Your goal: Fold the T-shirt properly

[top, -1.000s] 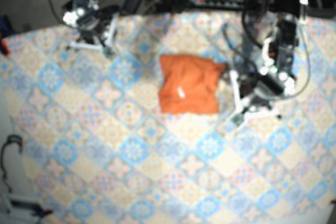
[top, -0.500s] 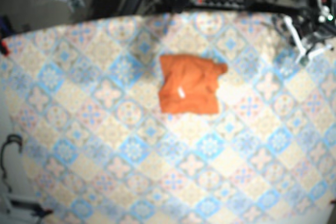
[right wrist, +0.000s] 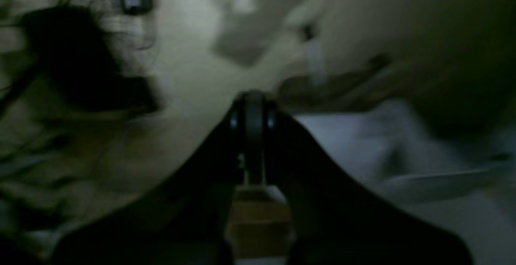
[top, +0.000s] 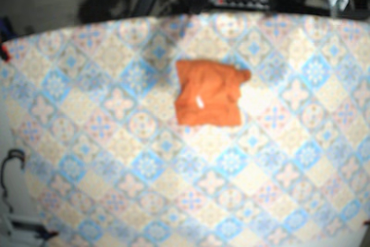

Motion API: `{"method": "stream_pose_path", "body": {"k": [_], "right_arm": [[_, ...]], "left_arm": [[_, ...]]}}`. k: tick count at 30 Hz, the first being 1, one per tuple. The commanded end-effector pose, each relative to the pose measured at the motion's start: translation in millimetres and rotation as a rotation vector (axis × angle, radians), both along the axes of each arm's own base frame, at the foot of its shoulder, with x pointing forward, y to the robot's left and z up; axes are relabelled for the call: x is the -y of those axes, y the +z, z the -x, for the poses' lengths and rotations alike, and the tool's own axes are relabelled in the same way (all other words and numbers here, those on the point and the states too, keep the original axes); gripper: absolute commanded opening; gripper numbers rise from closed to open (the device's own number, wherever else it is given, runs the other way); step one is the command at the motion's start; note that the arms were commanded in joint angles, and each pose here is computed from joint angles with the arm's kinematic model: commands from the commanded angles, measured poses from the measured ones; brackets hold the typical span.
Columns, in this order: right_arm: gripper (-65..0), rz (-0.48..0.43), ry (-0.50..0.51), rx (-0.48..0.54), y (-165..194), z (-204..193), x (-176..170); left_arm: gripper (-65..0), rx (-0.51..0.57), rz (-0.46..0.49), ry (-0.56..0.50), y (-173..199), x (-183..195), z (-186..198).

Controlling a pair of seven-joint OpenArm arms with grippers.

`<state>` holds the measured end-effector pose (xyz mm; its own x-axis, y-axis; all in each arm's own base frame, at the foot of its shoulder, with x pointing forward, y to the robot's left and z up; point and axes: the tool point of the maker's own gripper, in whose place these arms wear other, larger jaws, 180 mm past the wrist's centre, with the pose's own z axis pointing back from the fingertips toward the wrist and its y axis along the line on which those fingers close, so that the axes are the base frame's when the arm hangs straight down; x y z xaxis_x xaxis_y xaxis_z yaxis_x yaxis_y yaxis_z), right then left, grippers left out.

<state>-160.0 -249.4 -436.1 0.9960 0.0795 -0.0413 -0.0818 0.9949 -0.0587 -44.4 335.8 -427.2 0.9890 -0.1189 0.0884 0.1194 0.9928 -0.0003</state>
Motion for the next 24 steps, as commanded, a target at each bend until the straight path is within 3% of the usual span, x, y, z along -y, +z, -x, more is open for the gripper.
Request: {"method": "stream_pose_path", "body": {"k": [1,3,8,13,15,18,21,24], "right_arm": [[-65.0,-0.010,-0.039,-0.064,-0.8,27.8,0.0],[-65.0,-0.058,-0.128,-0.137,-17.2,61.8,-11.0],[-65.0,-0.152,-0.318,-0.196,-77.2,100.8,-28.4],[-65.0,-0.228,-0.523,-0.146,-128.7,100.4,-54.9],[-65.0,-0.244,-0.592,-0.108,-142.3,91.2,-64.2],[-65.0,-0.269,-0.681,-0.034,-157.9,69.0,-83.1],[-65.0,-0.298,-0.725,0.042,-172.0,33.8,-97.5],[-65.0,-0.309,-0.734,0.129,-180.4,0.8,-100.1]], "left_arm": [[-65.0,-0.034,0.001,0.017,-9.3,-5.2,13.0],[-65.0,-0.065,0.027,0.056,-33.8,-3.1,28.3],[-65.0,-0.135,0.015,0.046,-108.8,-3.9,64.6],[-65.0,-0.108,0.026,0.109,-168.7,15.6,65.5],[-65.0,-0.085,0.044,0.110,-182.9,31.0,52.2],[-65.0,-0.037,-0.030,0.078,-199.1,37.0,20.1],[-65.0,0.030,-0.098,0.043,-209.7,48.7,-20.3],[-65.0,0.091,-0.096,0.020,-218.8,79.1,-61.9]]}}
